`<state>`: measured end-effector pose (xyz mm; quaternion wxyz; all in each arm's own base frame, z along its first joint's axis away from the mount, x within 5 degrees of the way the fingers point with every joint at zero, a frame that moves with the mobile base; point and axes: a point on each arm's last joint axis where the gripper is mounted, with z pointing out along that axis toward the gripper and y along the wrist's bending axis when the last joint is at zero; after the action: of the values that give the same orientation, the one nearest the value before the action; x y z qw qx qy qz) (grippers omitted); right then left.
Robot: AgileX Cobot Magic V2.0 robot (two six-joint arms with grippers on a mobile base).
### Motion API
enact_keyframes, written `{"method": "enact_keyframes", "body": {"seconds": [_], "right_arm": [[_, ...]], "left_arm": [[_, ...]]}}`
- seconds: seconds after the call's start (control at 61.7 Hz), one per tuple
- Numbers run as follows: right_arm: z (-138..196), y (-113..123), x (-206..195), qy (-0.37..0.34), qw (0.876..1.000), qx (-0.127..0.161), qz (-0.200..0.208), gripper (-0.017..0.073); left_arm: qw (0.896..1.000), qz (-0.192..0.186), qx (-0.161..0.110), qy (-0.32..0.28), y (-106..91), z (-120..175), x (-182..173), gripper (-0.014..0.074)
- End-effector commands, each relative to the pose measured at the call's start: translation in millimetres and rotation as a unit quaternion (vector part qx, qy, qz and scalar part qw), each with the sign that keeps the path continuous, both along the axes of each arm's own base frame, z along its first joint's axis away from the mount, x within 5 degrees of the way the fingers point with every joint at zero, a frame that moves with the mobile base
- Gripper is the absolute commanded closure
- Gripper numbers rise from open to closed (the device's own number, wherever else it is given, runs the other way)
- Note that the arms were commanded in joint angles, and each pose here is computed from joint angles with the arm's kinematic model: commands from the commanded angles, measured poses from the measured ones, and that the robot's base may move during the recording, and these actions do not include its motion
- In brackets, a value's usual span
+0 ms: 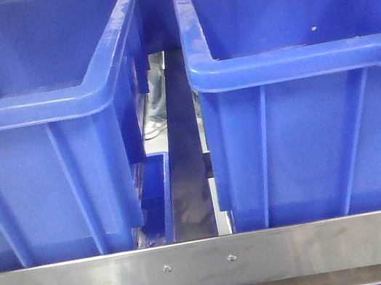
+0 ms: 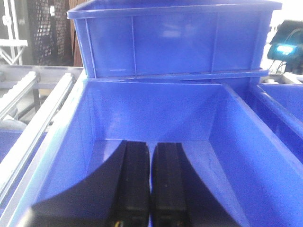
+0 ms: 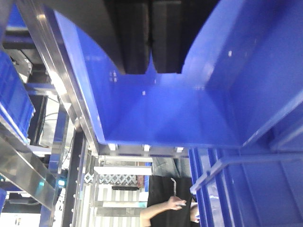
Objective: Sort and place red and blue blocks on shelf
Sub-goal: 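Lower the red and blue cubes into their bins, then open both grippers to release the cubes into the bins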
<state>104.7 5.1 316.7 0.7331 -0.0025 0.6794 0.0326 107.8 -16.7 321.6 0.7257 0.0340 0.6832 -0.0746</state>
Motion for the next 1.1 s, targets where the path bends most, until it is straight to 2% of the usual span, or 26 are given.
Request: {"method": "enact_keyframes", "body": {"seconds": [0.0,0.502,0.745,0.972,1.085], "right_arm": [[15,-1,-4,-0.048,0.999,-0.006,-0.003,0.0538],[15,-1,-4,-0.046,0.999,-0.006,-0.003,0.0538],[18,-3,-29,-0.081,0.997,-0.005,-0.009,0.0538],[-29,-3,-43,-0.051,0.999,-0.006,-0.009,0.0538],[-49,-3,-53,-0.067,0.998,0.004,-0.008,0.0538]], "left_arm": [[0.999,0.008,-0.012,-0.052,1.9,15,-2,0.0471],[0.999,0.008,-0.012,-0.051,1.9,14,-2,0.0471],[0.999,0.008,-0.012,-0.051,1.9,14,-2,0.0471],[0.999,0.008,-0.012,-0.051,1.9,14,-2,0.0471],[0.999,0.008,-0.012,-0.051,1.9,14,-2,0.0471]]}}
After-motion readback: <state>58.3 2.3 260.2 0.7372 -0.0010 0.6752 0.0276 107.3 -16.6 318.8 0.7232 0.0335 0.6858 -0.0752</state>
